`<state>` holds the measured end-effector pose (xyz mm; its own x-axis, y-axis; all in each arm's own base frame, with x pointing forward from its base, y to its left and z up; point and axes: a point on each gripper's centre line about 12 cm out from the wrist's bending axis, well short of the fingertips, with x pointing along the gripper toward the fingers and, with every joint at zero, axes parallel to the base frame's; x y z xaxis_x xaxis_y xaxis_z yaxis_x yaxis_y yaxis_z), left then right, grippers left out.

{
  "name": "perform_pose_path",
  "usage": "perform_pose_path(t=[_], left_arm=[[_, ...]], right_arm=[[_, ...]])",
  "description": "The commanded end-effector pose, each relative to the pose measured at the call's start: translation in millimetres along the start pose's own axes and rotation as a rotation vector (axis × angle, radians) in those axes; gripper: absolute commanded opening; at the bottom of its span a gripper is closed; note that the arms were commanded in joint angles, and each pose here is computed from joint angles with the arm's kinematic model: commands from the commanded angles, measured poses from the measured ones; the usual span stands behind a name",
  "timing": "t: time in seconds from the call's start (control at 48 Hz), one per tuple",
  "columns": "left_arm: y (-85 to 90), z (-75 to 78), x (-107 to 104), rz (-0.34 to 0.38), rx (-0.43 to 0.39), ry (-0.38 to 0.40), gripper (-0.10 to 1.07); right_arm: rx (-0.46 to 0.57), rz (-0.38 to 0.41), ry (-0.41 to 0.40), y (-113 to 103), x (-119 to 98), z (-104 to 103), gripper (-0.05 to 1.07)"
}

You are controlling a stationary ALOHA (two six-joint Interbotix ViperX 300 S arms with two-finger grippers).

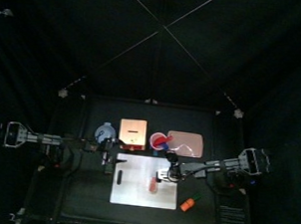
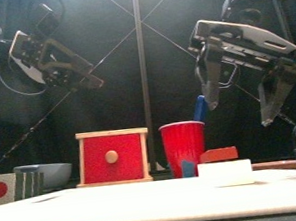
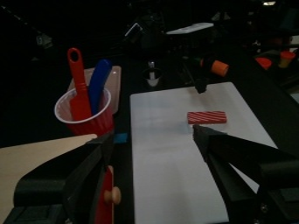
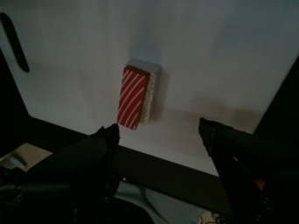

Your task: Grab assembled sushi salmon

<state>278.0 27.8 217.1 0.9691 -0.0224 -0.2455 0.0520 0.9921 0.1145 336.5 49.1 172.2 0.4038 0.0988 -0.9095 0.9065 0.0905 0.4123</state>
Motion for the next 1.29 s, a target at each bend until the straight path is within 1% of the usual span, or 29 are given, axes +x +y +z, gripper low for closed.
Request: perform_pose_path(t=[0.0, 0.208, 0.271, 0.417, 0.5, 0.604, 0.708, 0.792, 1.0, 1.104, 1.271], left_arm=[[2.7, 2.6, 0.8, 0.008, 0.001, -0.008, 1.03], [3.8, -0.9, -0.4, 0.014, -0.005, -0.001, 1.03], [4.0, -1.0, -0.8, 0.017, -0.012, -0.002, 1.03], [5.1, -2.8, -1.1, 0.022, -0.015, 0.003, 1.03], [5.3, -3.0, -1.6, 0.023, -0.014, 0.003, 1.03], [5.2, -5.3, -1.9, 0.023, -0.013, 0.010, 1.03], [5.4, -5.9, -2.5, 0.024, -0.017, 0.010, 1.03], [5.1, -6.9, -2.9, 0.024, -0.019, 0.011, 1.03], [4.5, -10.3, -4.0, 0.023, -0.018, 0.019, 1.03], [4.3, -11.3, -4.3, 0.022, -0.020, 0.020, 1.03], [4.1, -11.7, -4.8, 0.022, -0.019, 0.022, 1.03]], right_arm=[[0.002, 0.032, -0.008, 15.2, -2.5, -1.3, 1.01], [0.050, -0.018, -0.013, 25.3, 25.2, -5.1, 1.01], [0.053, -0.026, -0.016, 28.7, 29.8, -5.9, 1.01], [0.057, -0.044, -0.015, 32.5, 36.0, -7.7, 1.01], [0.079, -0.061, -0.020, 33.8, 41.9, -8.2, 1.01], [0.085, -0.085, -0.039, 35.4, 48.9, -7.2, 1.01], [0.107, -0.126, -0.055, 35.5, 53.3, -5.9, 1.01], [0.128, -0.137, -0.065, 38.8, 56.0, -6.3, 1.01], [0.133, -0.159, -0.071, 43.7, 61.1, -8.3, 1.00], [0.132, -0.185, -0.075, 43.5, 66.5, -8.1, 1.00], [0.131, -0.203, -0.069, 45.3, 72.4, -12.6, 1.00]])
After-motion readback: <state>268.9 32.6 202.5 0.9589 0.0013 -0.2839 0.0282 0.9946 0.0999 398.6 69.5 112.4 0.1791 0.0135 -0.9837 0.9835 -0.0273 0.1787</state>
